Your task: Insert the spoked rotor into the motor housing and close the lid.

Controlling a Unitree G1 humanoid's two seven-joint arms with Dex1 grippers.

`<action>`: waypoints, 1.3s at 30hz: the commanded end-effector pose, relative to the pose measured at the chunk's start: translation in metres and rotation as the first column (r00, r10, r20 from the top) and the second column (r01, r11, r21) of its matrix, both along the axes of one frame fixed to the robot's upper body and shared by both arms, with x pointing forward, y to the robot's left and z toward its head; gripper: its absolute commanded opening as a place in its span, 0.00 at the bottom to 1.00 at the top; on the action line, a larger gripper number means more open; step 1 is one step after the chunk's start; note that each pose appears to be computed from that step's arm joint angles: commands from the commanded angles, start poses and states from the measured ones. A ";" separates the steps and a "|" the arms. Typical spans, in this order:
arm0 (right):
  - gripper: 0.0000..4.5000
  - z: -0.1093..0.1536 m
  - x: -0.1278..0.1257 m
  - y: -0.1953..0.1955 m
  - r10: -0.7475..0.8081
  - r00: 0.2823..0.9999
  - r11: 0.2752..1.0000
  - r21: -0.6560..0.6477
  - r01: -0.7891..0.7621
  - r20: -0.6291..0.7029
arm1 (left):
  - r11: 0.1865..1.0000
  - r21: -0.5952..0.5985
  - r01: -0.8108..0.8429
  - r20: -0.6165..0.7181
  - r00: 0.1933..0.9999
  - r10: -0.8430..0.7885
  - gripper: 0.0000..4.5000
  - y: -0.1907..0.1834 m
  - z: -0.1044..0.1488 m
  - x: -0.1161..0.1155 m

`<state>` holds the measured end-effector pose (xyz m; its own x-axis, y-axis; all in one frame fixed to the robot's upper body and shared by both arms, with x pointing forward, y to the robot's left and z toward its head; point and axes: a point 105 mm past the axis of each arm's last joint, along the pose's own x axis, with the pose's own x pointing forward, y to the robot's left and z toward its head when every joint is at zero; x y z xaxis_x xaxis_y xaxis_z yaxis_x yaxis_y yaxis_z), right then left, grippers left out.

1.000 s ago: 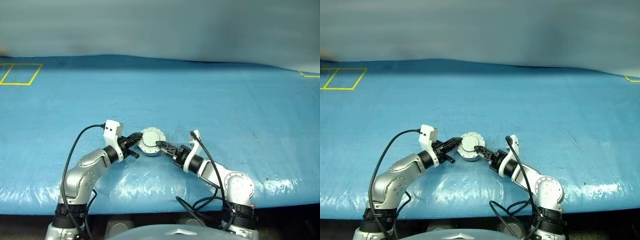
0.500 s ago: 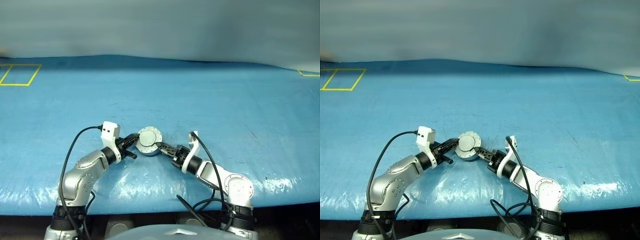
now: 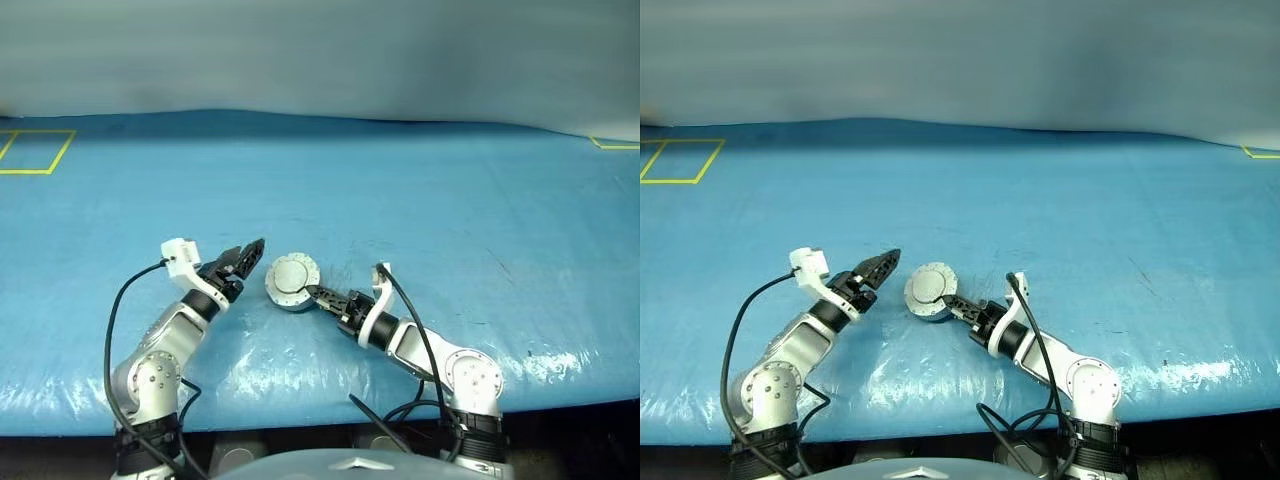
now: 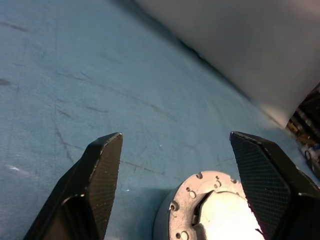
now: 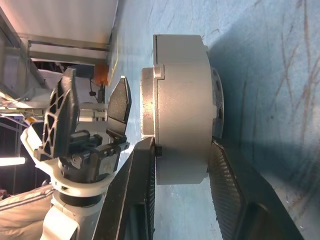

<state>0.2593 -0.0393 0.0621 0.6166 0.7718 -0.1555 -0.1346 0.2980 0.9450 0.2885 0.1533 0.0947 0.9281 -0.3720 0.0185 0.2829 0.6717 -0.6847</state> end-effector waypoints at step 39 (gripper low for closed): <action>0.25 0.098 0.011 0.047 0.104 0.964 0.961 0.225 -0.161 0.244 | 0.613 -0.783 0.105 0.050 0.993 -0.106 1.00 -0.040 0.013 -0.030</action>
